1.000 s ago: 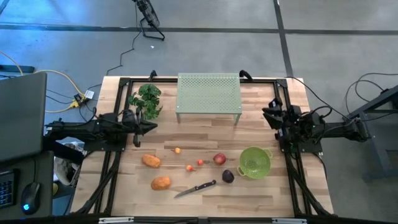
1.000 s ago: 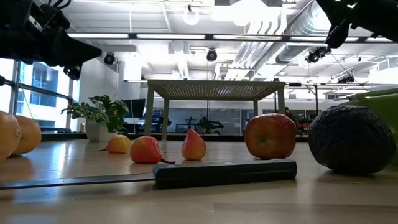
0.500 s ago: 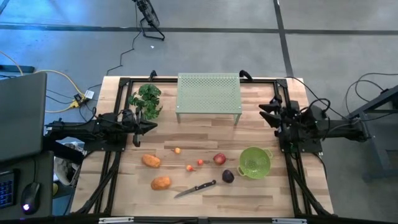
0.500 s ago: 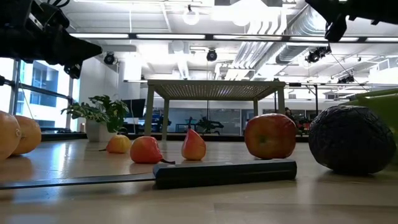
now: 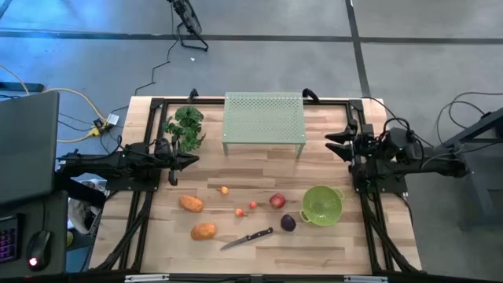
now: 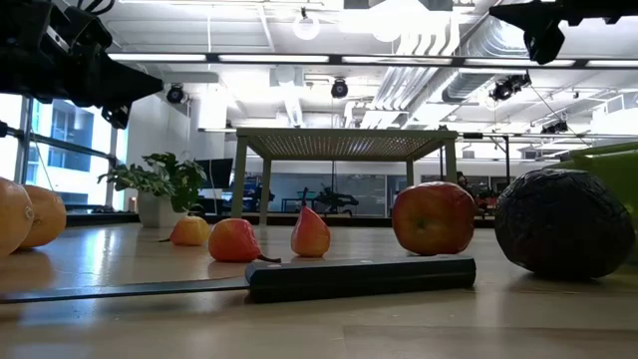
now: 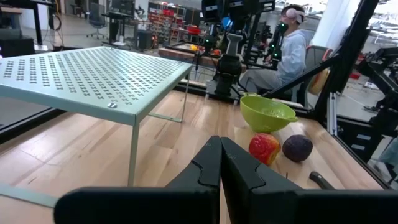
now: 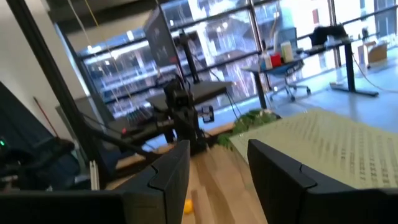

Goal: Pick & Place Fruit
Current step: Put the strainer bowl on the shelf

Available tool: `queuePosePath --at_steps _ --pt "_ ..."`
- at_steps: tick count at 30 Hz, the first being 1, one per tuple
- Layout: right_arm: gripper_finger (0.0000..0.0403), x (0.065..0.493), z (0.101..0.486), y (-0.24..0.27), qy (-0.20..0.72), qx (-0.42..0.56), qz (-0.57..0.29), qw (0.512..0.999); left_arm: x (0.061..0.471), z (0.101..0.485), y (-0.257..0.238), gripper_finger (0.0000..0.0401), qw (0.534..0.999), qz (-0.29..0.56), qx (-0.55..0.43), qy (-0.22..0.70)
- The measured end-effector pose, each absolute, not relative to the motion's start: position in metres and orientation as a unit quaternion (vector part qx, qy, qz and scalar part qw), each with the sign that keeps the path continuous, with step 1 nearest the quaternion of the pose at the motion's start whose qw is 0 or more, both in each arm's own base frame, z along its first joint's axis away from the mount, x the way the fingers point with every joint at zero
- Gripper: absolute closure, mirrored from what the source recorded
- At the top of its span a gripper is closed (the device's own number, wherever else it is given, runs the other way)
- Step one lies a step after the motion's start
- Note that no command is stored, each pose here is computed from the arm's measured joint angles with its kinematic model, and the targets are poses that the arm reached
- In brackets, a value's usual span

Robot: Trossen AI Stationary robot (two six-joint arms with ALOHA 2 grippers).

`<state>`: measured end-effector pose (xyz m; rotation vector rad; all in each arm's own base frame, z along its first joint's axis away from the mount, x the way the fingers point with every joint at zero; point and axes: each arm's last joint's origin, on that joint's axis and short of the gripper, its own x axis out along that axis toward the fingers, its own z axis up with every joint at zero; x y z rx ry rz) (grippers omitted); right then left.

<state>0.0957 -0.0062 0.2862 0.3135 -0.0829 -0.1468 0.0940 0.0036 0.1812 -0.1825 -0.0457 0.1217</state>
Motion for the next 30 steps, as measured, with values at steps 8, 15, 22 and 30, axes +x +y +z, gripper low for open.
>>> queuePosePath --at_steps 8,15,22,30 --pt "0.0247 0.108 0.292 -0.006 0.075 0.138 -0.074 0.985 0.094 0.182 0.004 0.0401 0.993 0.062 -0.091 -0.029" --pt "0.0247 0.121 0.296 -0.004 0.141 0.104 -0.047 0.983 0.094 0.181 0.004 0.0401 0.993 0.064 -0.095 -0.024" --pt "0.0247 0.129 0.291 -0.003 0.196 0.087 -0.037 0.976 0.095 0.179 0.004 0.0401 0.993 0.064 -0.097 -0.020" --pt "0.0247 0.139 0.268 0.008 0.311 0.101 -0.008 0.945 0.095 0.179 0.004 0.0401 0.993 0.064 -0.095 -0.019"
